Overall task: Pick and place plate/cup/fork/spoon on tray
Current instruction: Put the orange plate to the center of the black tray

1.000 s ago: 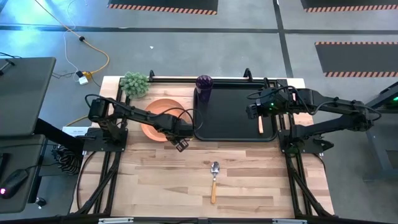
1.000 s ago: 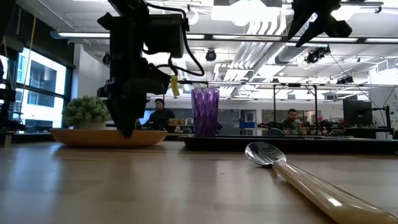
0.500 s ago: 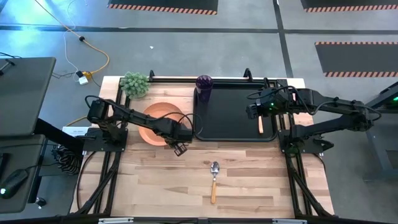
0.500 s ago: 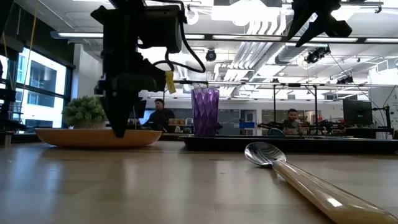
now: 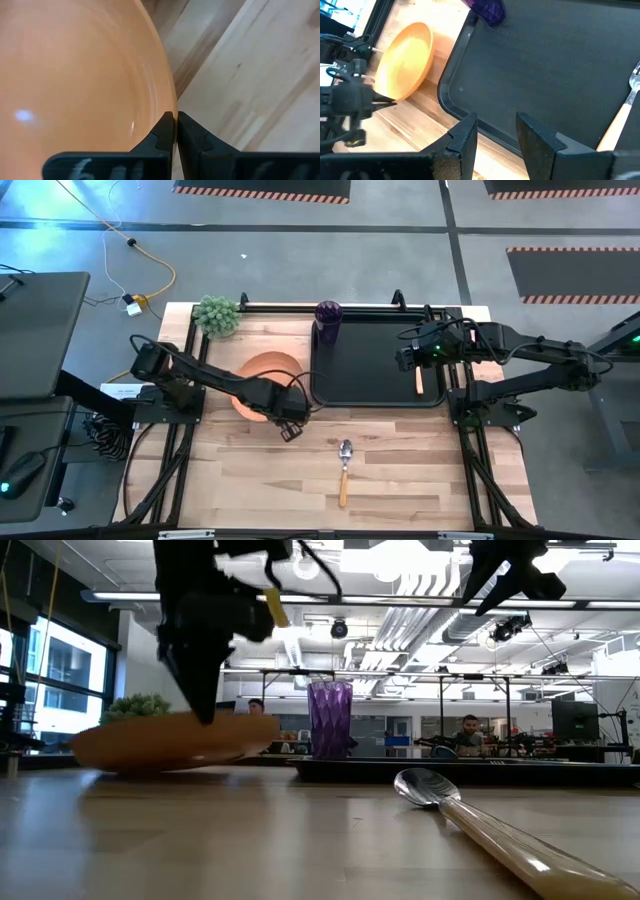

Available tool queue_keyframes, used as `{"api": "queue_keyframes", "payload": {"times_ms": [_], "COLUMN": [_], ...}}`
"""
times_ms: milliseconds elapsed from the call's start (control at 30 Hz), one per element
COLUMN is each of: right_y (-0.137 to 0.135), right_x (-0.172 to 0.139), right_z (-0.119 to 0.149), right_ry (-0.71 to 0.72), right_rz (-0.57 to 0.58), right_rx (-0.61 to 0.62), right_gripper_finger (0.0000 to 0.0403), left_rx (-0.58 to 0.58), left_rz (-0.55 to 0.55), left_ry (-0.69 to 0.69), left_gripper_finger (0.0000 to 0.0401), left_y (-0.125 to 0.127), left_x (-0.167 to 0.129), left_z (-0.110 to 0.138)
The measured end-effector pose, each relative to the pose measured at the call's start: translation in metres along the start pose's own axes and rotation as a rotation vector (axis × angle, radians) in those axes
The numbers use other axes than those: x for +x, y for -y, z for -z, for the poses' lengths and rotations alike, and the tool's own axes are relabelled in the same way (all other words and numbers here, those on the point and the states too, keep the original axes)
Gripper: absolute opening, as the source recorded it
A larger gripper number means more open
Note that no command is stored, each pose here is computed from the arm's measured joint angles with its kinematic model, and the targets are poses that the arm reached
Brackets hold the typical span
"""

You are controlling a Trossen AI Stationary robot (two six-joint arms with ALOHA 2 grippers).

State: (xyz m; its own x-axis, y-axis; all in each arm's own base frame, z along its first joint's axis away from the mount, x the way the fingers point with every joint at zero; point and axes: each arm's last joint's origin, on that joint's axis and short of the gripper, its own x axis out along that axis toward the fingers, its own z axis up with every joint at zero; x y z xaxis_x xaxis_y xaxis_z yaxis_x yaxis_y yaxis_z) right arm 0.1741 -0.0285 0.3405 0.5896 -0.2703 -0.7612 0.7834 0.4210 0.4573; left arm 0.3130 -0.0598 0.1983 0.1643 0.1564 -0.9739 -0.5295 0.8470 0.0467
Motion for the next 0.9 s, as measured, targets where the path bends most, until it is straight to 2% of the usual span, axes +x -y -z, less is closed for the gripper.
{"api": "queue_keyframes", "payload": {"times_ms": [400, 667, 900], "right_y": [0.0, 0.0, 0.0], "right_x": [0.0, 0.0, 0.0], "right_z": [0.0, 0.0, 0.0], "right_ry": [0.0, 0.0, 0.001], "right_rz": [0.0, 0.0, 0.001], "right_rx": [-0.008, -0.009, 0.0], "right_gripper_finger": [0.0126, 0.0126, 0.0126], "left_rx": [0.121, 0.169, 0.351], "left_rz": [0.07, 0.054, 0.079], "left_ry": [0.131, 0.153, 0.21], "left_gripper_finger": [0.0001, 0.0001, 0.0001], "left_y": [0.016, 0.016, 0.023], "left_x": [-0.045, -0.07, -0.088], "left_z": [-0.021, -0.027, -0.032]}}
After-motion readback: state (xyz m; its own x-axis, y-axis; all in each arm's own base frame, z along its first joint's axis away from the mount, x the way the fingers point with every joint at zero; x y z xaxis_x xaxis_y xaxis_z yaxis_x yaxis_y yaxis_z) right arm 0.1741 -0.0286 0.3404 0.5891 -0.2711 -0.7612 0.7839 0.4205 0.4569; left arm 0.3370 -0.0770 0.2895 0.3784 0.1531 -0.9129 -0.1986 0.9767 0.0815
